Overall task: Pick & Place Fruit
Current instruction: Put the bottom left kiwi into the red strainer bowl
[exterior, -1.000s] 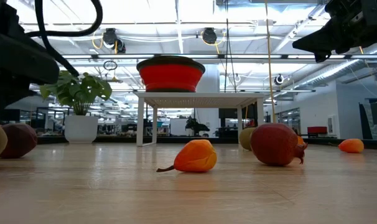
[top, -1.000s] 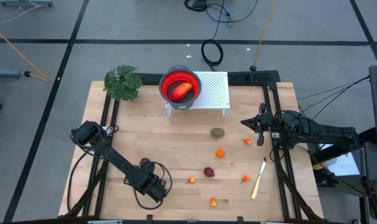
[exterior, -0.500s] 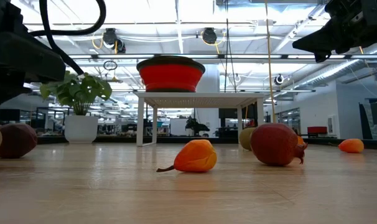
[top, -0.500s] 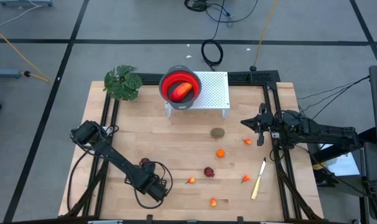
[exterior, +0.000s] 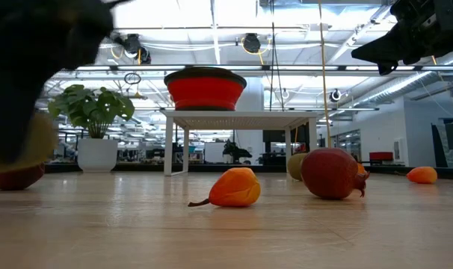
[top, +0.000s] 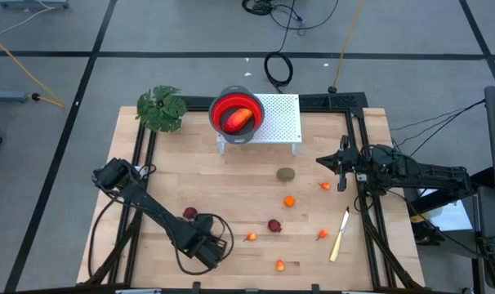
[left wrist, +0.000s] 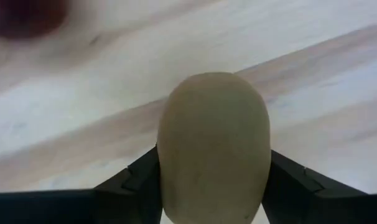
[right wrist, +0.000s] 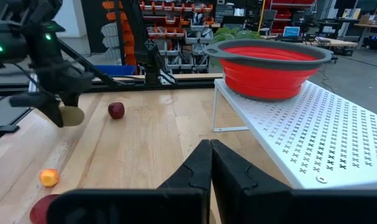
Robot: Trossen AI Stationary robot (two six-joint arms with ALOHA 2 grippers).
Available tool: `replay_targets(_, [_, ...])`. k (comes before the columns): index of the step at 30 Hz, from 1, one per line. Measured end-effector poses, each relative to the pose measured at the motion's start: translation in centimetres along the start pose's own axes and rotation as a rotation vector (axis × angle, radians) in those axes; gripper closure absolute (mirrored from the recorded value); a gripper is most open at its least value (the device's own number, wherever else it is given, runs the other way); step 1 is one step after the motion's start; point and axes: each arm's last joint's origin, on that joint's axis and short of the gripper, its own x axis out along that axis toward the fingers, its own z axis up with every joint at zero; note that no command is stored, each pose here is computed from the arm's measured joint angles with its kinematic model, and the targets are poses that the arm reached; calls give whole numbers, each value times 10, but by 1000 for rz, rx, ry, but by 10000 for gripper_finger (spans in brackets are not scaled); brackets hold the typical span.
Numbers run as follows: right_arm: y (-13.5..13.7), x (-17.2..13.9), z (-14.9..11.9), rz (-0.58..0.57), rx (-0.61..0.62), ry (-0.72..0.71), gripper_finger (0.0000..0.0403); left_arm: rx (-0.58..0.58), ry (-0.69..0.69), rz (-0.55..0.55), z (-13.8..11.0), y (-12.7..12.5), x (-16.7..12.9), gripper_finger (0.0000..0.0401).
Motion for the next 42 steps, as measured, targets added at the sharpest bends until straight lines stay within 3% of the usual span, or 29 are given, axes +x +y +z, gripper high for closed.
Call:
replay_targets(7, [0,0,0,0,0,0,403,181,-264,-220,3,-26,-23,224])
replay_targets(16, [0,0,0,0,0,0,403,380,-516,-506,3,-58,-47,192])
replay_targets(21, [0,0,0,0,0,-1,403,449,-589,-607,8,-64,-69,207])
replay_targets(27, [0,0,0,0,1,0,403,550,-673,-678,21,-60,-105,225])
replay_targets(35, [0,0,0,0,1,0,403,683,-864,-771,47,-45,-164,192])
replay_targets(42, [0,0,0,0,0,0,403,783,-1081,-931,61,-35,-215,219])
